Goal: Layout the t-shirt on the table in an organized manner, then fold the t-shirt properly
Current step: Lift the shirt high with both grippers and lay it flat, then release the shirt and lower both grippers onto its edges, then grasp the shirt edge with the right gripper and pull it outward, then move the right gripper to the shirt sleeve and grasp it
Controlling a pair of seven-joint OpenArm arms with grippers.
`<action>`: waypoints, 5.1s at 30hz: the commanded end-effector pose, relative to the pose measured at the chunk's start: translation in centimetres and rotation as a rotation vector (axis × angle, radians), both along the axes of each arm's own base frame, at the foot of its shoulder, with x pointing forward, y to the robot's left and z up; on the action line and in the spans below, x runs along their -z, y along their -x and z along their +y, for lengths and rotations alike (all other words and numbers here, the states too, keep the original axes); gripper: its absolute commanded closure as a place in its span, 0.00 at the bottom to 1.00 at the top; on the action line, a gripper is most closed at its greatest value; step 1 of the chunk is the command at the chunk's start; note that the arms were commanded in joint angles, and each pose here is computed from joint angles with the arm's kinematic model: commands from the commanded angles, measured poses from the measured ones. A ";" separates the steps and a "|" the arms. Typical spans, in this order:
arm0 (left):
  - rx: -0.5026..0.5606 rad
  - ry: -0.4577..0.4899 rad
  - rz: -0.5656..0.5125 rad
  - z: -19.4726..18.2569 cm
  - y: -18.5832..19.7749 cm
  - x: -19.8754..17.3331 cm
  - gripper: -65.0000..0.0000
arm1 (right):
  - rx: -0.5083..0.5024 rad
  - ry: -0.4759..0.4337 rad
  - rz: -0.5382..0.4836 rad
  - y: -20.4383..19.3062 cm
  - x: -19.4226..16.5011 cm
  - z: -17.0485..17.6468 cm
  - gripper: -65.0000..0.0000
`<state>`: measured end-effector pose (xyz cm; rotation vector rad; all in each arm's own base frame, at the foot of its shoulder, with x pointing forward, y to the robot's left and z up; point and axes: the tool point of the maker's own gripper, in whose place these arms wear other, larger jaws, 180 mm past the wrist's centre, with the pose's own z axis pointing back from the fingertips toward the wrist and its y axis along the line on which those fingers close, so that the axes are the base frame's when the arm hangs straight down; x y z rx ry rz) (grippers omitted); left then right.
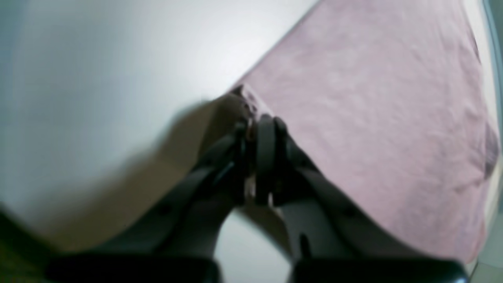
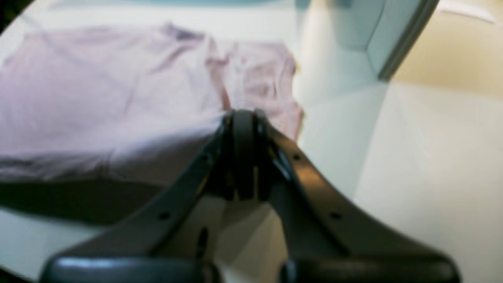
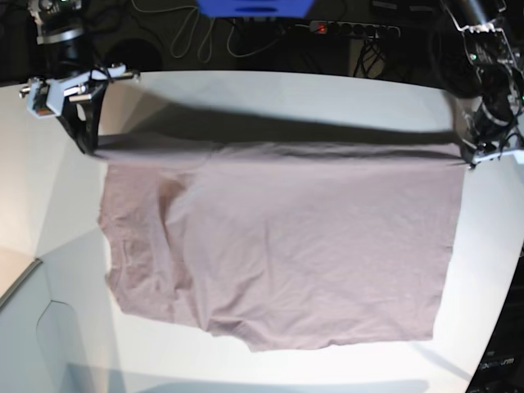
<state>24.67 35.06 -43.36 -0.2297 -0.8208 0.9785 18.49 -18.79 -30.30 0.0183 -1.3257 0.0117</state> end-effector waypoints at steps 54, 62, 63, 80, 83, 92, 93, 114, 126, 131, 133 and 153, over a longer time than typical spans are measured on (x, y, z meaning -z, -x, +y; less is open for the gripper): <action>0.144 -0.016 -0.060 -1.7 -13.2 -4.8 0.45 | -0.026 -0.058 0.195 -17.9 7.5 -4.2 0.79; 0.060 -0.150 0.048 1.1 -12.1 -0.2 1.00 | 0.012 -0.138 0.366 -18.3 13.6 -5.7 1.00; 0.061 -0.162 0.067 1.2 -11.8 0.4 0.98 | 0.013 -0.141 0.382 -17.8 14.1 -5.7 1.00; 0.105 -0.265 0.300 2.4 -2.8 6.4 1.00 | -0.058 -0.086 0.481 -8.0 18.2 -3.5 1.00; 0.110 -0.264 0.343 2.5 -0.7 7.5 1.00 | -0.061 -0.075 0.500 -6.1 18.5 -3.5 1.00; 0.110 -0.287 0.396 4.0 2.1 8.1 1.00 | -0.091 -0.023 0.440 -5.0 15.5 -3.1 1.00; 0.110 -0.287 0.394 4.0 2.1 8.0 1.00 | -0.095 -0.016 0.420 -5.5 14.8 -3.1 1.00; 0.110 -0.282 0.386 3.6 1.7 8.0 1.00 | -0.143 0.024 0.424 -23.5 10.8 -4.5 0.58; 0.110 -0.280 0.384 3.6 1.6 8.0 1.00 | -0.206 0.025 0.488 -23.4 14.0 -2.5 0.58; 0.111 -0.279 0.384 3.5 1.6 8.1 1.00 | -0.201 0.012 0.448 -23.8 13.8 -2.5 0.60; 0.110 -0.279 0.383 3.5 1.5 8.0 1.00 | -0.201 0.011 0.444 -23.8 13.8 -2.5 0.69; 0.115 -0.262 0.372 2.7 0.8 8.1 1.00 | -0.456 0.127 0.076 -17.4 2.7 7.9 1.00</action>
